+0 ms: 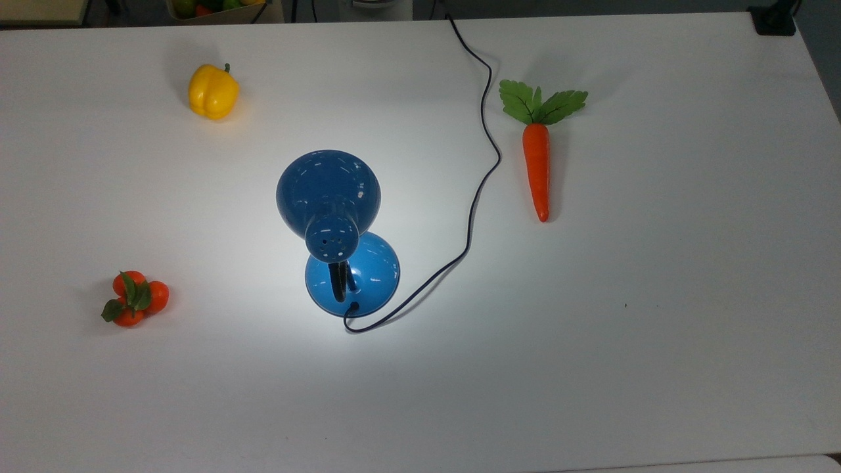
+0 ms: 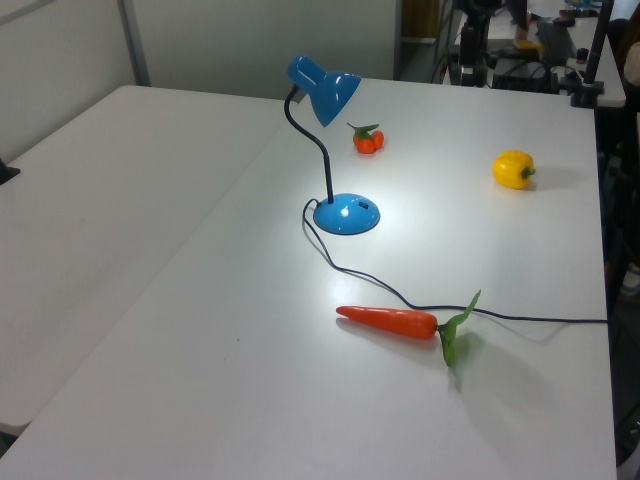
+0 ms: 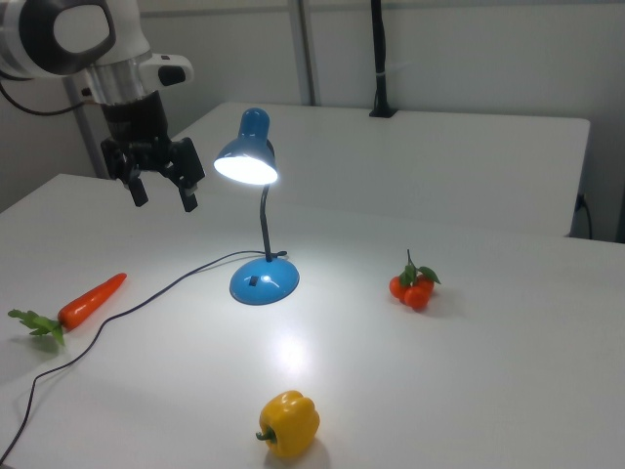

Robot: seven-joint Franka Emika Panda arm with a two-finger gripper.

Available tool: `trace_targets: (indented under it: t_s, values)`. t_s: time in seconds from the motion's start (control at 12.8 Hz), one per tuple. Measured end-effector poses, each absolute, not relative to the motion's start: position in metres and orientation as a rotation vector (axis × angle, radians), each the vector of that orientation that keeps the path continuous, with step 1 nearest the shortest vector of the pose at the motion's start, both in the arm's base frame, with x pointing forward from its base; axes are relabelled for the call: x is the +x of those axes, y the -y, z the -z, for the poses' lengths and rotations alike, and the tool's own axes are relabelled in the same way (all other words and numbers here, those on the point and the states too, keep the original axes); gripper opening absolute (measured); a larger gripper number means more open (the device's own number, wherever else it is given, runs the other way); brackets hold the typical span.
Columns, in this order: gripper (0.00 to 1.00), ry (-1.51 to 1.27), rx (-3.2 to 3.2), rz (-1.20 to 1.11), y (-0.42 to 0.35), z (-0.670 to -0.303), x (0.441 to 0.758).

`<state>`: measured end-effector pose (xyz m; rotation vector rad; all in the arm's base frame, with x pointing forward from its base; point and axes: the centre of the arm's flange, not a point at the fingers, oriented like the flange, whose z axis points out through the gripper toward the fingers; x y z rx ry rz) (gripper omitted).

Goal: Turn off lamp

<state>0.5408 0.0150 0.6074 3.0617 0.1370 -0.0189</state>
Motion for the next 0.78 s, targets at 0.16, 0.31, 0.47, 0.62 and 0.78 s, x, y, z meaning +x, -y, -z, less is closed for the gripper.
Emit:
trace_targets:
  t_s: [0.16, 0.31, 0.47, 0.62, 0.78]
  values:
    - [1.00, -0.137, 3.062, 0.026, -0.0150, -0.6068, 0.5405]
    - [1.00, -0.136, 3.061, 0.046, -0.0148, -0.6057, 0.5391]
    - [1.00, -0.136, 3.061, 0.048, -0.0148, -0.6054, 0.5390]
    - [1.00, -0.136, 3.061, 0.053, -0.0148, -0.6040, 0.5397]
    - [1.00, -0.136, 3.062, 0.059, -0.0148, -0.6017, 0.5409]
